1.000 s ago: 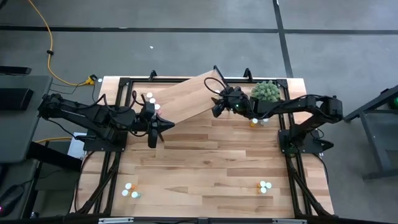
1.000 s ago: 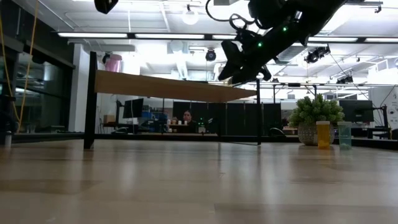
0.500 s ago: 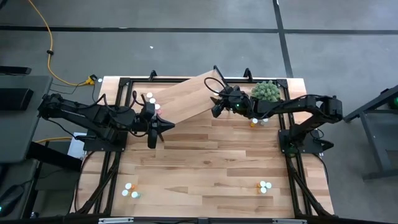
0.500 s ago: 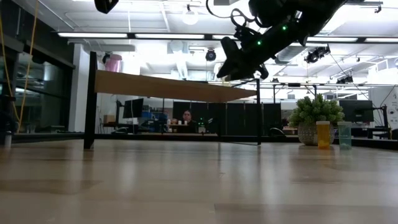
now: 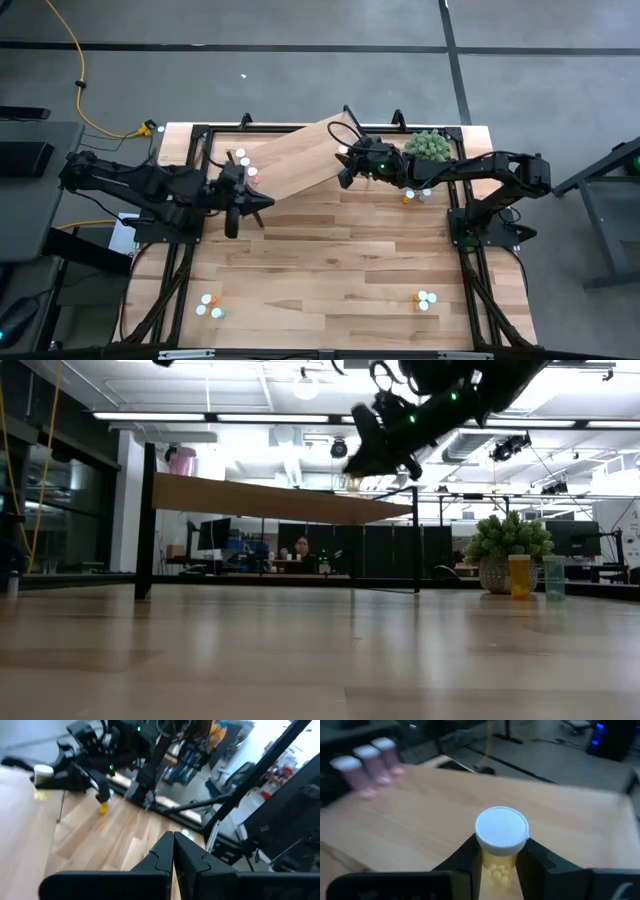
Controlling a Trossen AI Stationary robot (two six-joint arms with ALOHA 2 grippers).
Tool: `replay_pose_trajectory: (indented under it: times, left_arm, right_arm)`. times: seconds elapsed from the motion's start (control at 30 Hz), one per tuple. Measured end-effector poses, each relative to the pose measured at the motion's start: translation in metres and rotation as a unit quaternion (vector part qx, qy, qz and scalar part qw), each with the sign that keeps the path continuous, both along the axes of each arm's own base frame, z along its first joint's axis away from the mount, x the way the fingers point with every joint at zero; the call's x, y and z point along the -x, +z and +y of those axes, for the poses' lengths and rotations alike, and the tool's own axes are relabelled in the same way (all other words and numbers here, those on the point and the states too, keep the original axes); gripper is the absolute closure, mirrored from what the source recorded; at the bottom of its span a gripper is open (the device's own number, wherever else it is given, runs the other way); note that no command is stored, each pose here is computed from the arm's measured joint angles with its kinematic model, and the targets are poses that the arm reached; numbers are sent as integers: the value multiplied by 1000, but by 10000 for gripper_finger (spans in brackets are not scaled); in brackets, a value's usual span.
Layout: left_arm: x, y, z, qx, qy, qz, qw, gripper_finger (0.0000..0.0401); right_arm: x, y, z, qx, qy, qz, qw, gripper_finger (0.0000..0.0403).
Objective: Pick and place medicine bottles onto shelf by color
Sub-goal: Put the top right yellow pill bottle on the shelf
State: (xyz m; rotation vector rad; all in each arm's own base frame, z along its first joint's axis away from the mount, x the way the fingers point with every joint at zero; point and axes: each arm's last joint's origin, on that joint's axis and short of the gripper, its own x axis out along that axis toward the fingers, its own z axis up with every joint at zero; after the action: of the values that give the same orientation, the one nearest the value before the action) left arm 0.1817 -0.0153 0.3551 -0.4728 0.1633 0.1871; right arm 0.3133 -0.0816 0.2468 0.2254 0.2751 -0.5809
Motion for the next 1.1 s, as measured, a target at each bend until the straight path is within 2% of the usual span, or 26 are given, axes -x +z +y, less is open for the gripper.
replay_pose_trajectory:
  times: [0.17,0.3,0.5,0.63,0.8,1.0,1.1]
  left_arm:
    - [23,13,5,-23,37,-41,998,401]
    - [39,22,9,-23,69,-73,995,401]
    - [50,33,10,-12,70,-125,990,401]
    - [50,34,10,-15,70,-132,989,401]
    - [50,34,10,-16,70,-131,989,401]
    - [50,35,10,-16,69,-133,989,401]
    - [50,35,10,-14,69,-137,988,401]
  right_arm:
    - [-17,37,10,48,51,-31,997,320]
    - [-46,54,16,78,76,-31,994,320]
    - [-107,54,12,89,122,-36,988,320]
    - [-143,49,2,85,145,-49,985,320]
    - [-172,36,-13,69,151,-55,985,320]
    - [-199,15,-28,48,163,-14,985,320]
    - [-213,9,-32,49,163,-16,985,320]
